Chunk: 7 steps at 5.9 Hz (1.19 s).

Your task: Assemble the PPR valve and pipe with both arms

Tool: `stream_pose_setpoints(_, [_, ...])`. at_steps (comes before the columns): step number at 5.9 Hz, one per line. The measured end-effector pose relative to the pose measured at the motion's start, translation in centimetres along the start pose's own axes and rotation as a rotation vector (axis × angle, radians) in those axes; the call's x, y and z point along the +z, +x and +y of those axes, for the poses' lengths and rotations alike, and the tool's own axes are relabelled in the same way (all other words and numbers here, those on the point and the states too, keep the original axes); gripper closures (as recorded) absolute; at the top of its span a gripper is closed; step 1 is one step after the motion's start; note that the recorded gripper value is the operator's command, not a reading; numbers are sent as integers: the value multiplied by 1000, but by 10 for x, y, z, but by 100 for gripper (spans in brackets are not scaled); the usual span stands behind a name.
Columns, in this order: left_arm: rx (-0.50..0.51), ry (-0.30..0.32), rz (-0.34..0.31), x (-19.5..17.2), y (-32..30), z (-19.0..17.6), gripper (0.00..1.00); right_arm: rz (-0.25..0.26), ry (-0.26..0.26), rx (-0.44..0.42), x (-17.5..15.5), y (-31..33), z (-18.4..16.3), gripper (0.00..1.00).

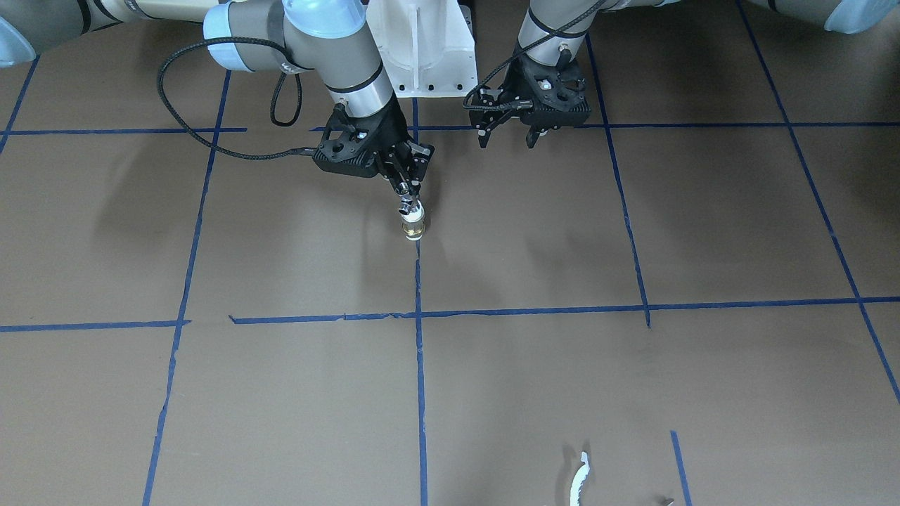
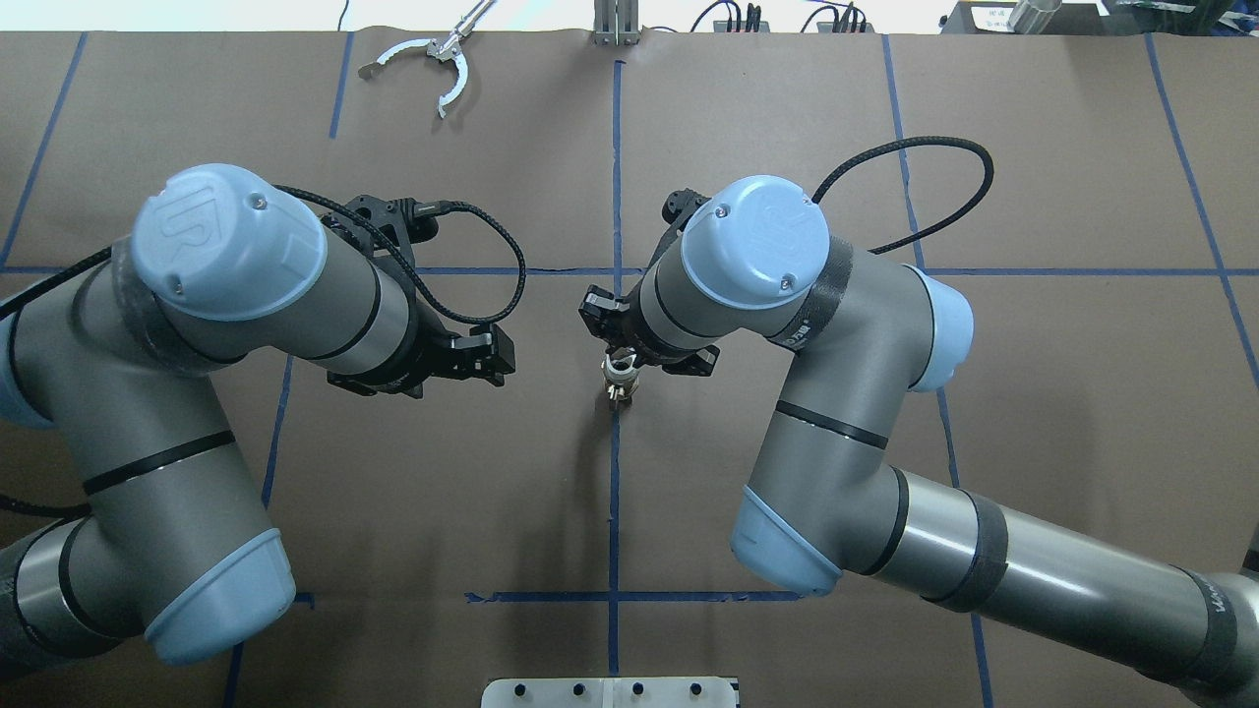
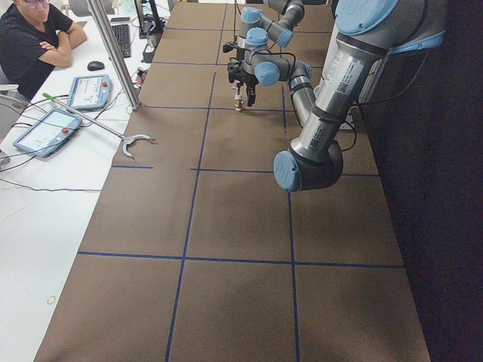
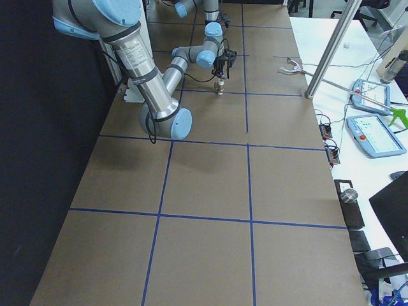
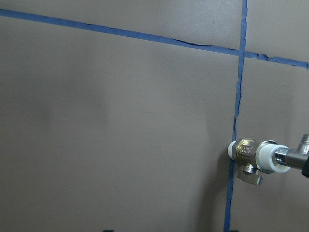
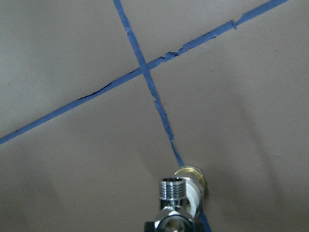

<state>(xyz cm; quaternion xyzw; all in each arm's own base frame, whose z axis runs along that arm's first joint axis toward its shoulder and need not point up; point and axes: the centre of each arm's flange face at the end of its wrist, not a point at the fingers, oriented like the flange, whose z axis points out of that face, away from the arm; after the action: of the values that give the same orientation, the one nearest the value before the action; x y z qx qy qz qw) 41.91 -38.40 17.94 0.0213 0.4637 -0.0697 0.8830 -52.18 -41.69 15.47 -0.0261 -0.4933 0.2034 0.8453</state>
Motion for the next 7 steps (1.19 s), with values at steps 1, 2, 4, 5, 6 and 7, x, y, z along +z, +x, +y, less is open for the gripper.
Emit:
stream_pose_setpoints(1, [0, 0, 0, 0, 0, 0, 17, 2, -2, -4, 1, 1, 2, 40])
stream_pose_setpoints(2, [0, 0, 0, 0, 0, 0, 17, 2, -5, -7, 2, 0, 4, 38])
stream_pose_setpoints(4, [-1, 0, -2, 1, 0, 0, 16, -1, -6, -10, 1, -1, 5, 1])
stream_pose_setpoints(5, [-1, 1, -1, 0, 0, -1, 16, -21, -5, -12, -10, -2, 2, 0])
stream_pose_setpoints(6, [-6, 9, 3, -3, -2, -6, 16, -53, -15, -7, -36, 3, -8, 0])
stream_pose_setpoints(7, [-5, 19, 7, -9, -6, -14, 16, -75, -39, 5, -67, 30, -28, 0])
